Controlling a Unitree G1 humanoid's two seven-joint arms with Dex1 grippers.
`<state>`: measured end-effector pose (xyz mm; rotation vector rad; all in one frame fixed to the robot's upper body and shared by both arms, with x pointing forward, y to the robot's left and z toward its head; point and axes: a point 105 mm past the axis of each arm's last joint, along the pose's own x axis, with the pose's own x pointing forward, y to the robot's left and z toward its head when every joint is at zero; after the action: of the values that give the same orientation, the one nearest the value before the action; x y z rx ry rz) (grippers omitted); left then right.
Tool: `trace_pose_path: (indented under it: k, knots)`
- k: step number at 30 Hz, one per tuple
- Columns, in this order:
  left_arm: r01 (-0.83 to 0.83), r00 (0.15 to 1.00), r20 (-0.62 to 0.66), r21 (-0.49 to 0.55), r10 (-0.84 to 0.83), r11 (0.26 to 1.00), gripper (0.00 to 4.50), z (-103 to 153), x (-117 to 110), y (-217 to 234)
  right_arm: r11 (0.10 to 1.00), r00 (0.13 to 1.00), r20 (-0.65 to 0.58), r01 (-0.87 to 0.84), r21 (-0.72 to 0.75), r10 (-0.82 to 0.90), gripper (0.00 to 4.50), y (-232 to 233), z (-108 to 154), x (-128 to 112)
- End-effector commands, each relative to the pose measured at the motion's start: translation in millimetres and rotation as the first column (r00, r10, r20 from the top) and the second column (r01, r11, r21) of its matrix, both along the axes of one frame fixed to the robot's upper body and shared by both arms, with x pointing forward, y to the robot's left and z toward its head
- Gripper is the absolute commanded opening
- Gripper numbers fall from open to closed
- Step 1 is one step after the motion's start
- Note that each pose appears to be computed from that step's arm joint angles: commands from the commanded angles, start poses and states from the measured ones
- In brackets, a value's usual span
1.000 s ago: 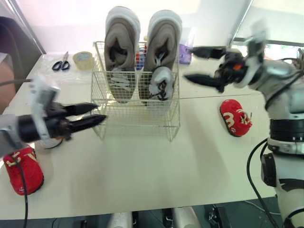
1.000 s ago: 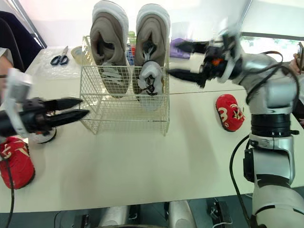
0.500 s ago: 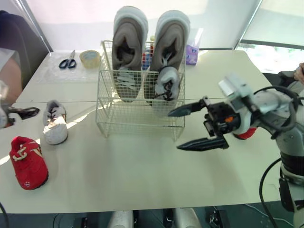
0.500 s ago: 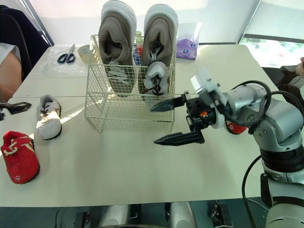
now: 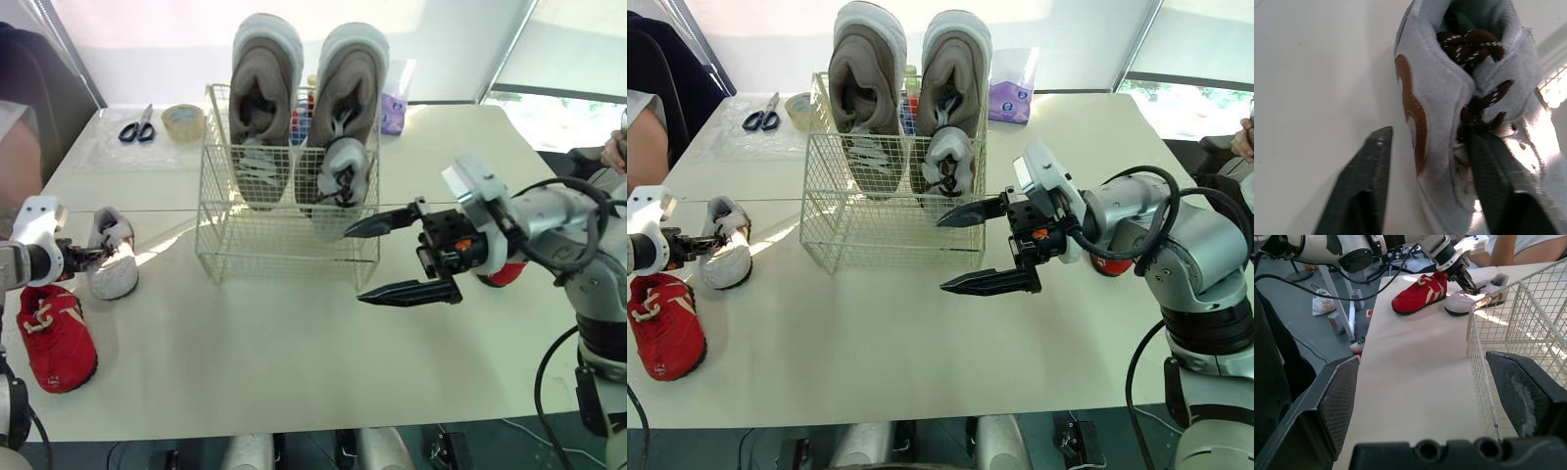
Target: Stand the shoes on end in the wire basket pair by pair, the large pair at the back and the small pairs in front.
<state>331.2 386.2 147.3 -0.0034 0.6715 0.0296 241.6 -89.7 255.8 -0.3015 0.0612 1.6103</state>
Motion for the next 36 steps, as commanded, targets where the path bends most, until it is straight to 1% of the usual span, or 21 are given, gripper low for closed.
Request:
trace_pose_path:
  k: [1,2,4,5,6,8,9,10,11,12,14,16,17,19,20,23,26,29,32,34,36]
  knots:
    - [-0.034,0.999,0.002,0.022,0.034,0.999,0.52,5.1,-1.8,7.2,1.000,0.999,0.037,0.005,0.007,-0.005,4.50,-2.0,8.5,-1.3]
    - [-0.038,0.999,0.011,0.022,0.038,0.999,0.03,7.0,-1.1,7.2,1.000,0.999,0.039,0.010,0.006,-0.010,4.50,-2.6,8.2,-0.5]
    - [-0.045,0.998,0.051,0.010,0.044,0.999,0.03,15.2,2.3,6.5,1.000,0.999,0.040,0.016,0.006,-0.017,4.50,-3.6,7.7,0.6]
    - [-0.054,0.994,0.096,-0.003,0.054,0.999,0.03,24.8,5.9,6.5,1.000,0.999,0.041,0.023,0.005,-0.023,4.50,-4.2,7.4,1.7]
    - [-0.059,0.987,0.149,-0.007,0.059,0.998,0.03,36.1,9.7,6.4,1.000,0.999,0.042,0.030,0.004,-0.030,4.50,-4.9,7.0,2.8]
    - [-0.061,0.952,0.299,-0.019,0.064,0.998,0.03,67.3,18.5,4.1,0.999,0.998,0.042,0.046,0.004,-0.046,4.50,-6.2,7.0,5.2]
    - [-0.053,0.890,0.453,-0.021,0.057,0.998,0.03,97.6,24.5,-0.6,0.998,0.997,0.042,0.061,0.009,-0.062,4.50,-8.0,8.1,7.2]
    - [-0.051,0.816,0.575,-0.033,0.061,0.998,0.03,123.3,25.4,-4.7,0.997,0.996,0.039,0.075,0.017,-0.076,4.50,-9.9,9.4,8.7]
    - [-0.052,0.714,0.698,-0.036,0.062,0.998,0.03,153.6,21.5,-12.3,0.995,0.995,0.029,0.093,0.032,-0.094,4.50,-13.2,11.9,10.0]
    - [-0.024,0.601,0.797,-0.057,0.060,0.998,0.03,184.4,11.5,-25.1,0.993,0.995,0.003,0.104,0.046,-0.104,4.50,-18.0,14.2,9.5]
    - [0.086,0.403,0.915,-0.042,0.004,0.995,0.03,225.9,-14.1,-56.7,0.990,0.992,-0.054,0.116,0.077,-0.112,4.50,-27.5,19.3,7.3]
    - [0.176,0.266,0.962,0.008,-0.056,0.984,0.03,242.6,-34.4,-87.8,0.982,0.985,-0.088,0.154,0.110,-0.145,4.50,-38.5,26.4,10.7]
    - [0.197,0.211,0.973,0.049,-0.092,0.979,0.03,246.3,-42.4,-105.9,0.976,0.981,-0.090,0.183,0.117,-0.173,4.50,-44.1,29.6,14.0]
    - [0.191,0.170,0.970,0.143,-0.176,0.971,0.03,244.7,-50.2,-134.5,0.966,0.973,-0.091,0.225,0.128,-0.215,4.50,-51.4,34.4,19.3]
    - [0.216,0.139,0.974,0.149,-0.182,0.965,0.03,242.6,-53.3,-150.3,0.961,0.968,-0.088,0.245,0.132,-0.234,4.50,-54.7,36.4,21.6]
    - [0.217,0.115,0.966,0.203,-0.231,0.955,0.03,229.1,-54.1,-184.2,0.952,0.960,-0.087,0.277,0.134,-0.267,4.50,-59.1,38.1,24.7]
    - [0.204,0.100,0.973,0.186,-0.210,0.961,0.03,214.7,-49.4,-202.4,0.950,0.958,-0.095,0.281,0.139,-0.269,4.50,-58.3,38.3,26.0]
    - [0.178,0.089,0.969,0.213,-0.232,0.961,0.03,199.9,-39.7,-216.2,0.947,0.957,-0.099,0.284,0.149,-0.271,4.50,-56.8,39.4,29.3]
    - [0.165,0.112,0.974,0.175,-0.194,0.971,0.03,181.5,-23.3,-220.8,0.945,0.953,-0.100,0.297,0.139,-0.285,4.50,-57.6,38.3,29.5]
    - [0.162,0.120,0.971,0.188,-0.208,0.969,0.03,169.6,-13.8,-228.0,0.949,0.952,-0.113,0.296,0.107,-0.284,4.50,-58.4,34.7,22.9]
    - [0.161,0.124,0.976,0.159,-0.180,0.974,0.03,162.6,-6.6,-229.9,0.955,0.953,-0.124,0.287,0.077,-0.277,4.50,-58.7,31.3,13.8]
